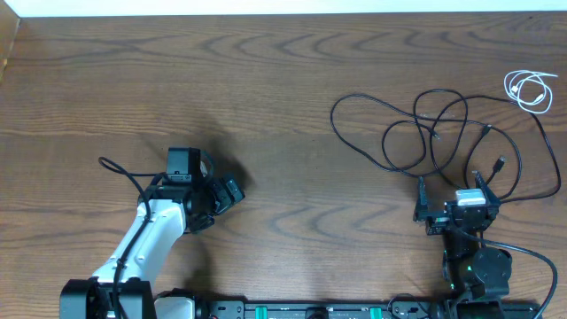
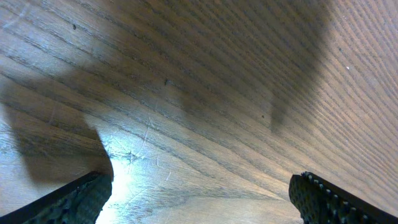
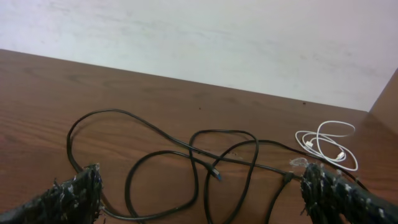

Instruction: Untangle cables

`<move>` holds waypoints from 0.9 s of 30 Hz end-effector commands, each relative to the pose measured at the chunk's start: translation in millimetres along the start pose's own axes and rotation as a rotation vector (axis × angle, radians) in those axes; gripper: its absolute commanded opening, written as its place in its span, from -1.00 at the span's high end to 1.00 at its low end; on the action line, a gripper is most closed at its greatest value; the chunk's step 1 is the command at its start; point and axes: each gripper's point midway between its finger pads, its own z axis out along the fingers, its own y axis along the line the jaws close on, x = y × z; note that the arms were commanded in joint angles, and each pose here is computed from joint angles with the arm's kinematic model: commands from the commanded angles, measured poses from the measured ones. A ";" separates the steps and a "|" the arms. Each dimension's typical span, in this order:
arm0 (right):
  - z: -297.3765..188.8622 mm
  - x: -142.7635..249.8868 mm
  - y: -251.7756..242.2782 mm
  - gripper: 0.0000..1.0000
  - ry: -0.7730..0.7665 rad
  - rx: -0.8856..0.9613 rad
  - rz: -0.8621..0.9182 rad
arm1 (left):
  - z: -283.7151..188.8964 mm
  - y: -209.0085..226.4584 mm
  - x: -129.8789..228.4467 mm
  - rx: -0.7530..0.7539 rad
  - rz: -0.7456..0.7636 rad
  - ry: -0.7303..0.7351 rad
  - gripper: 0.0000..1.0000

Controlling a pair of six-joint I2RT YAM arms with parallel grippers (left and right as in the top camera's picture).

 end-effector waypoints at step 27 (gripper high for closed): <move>-0.3 -0.2 4.0 -0.98 -0.003 -0.019 -0.017 | 4.9 14.2 6.1 -0.050 -0.009 0.010 -0.96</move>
